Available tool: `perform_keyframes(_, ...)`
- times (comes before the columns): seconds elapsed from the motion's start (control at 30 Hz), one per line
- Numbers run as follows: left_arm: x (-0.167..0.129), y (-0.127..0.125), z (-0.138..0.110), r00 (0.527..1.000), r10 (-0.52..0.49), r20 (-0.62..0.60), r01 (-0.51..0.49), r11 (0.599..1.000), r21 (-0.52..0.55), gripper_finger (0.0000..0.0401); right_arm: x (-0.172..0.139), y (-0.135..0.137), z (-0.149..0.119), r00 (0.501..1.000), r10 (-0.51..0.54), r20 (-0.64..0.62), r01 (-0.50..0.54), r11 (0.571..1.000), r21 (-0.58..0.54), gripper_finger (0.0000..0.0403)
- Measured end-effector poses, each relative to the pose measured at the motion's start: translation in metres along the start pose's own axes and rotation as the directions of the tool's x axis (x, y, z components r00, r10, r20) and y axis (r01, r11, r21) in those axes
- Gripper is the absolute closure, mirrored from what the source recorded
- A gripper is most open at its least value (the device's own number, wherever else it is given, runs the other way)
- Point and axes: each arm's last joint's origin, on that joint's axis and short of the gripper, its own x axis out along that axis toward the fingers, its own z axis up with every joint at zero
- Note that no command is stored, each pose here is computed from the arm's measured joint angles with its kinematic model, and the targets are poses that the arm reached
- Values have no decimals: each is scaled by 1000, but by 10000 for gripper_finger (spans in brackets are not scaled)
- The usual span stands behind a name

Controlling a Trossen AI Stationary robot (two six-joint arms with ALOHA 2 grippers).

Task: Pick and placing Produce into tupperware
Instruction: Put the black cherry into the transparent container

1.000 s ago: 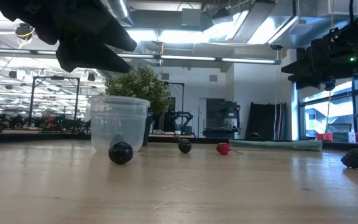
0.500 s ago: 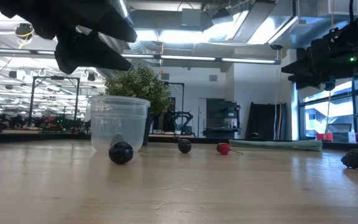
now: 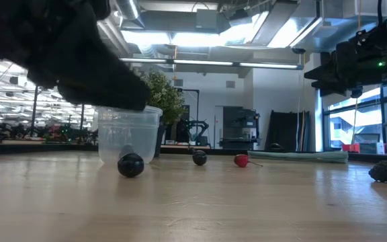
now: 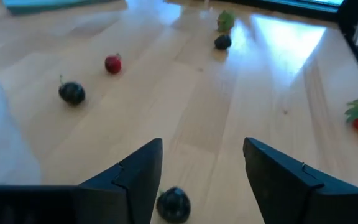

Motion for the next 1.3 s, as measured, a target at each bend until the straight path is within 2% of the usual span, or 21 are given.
perform_keyframes(0.47, 15, 5, -32, 996, 82, -38, -81, 996, 34, 195, 0, 0, 0, 1000, 0, 0, 0, 1000, 1, 115)
perform_keyframes(0.73, 22, 8, -48, 992, 101, -70, -101, 995, -1, 207, 0, 0, 0, 1000, 0, 0, 0, 1000, 1, 115)
perform_keyframes(1.3, 30, 14, -44, 991, 113, -78, -115, 993, -24, 229, 0, 0, 0, 1000, 0, 0, 0, 1000, 0, 115)
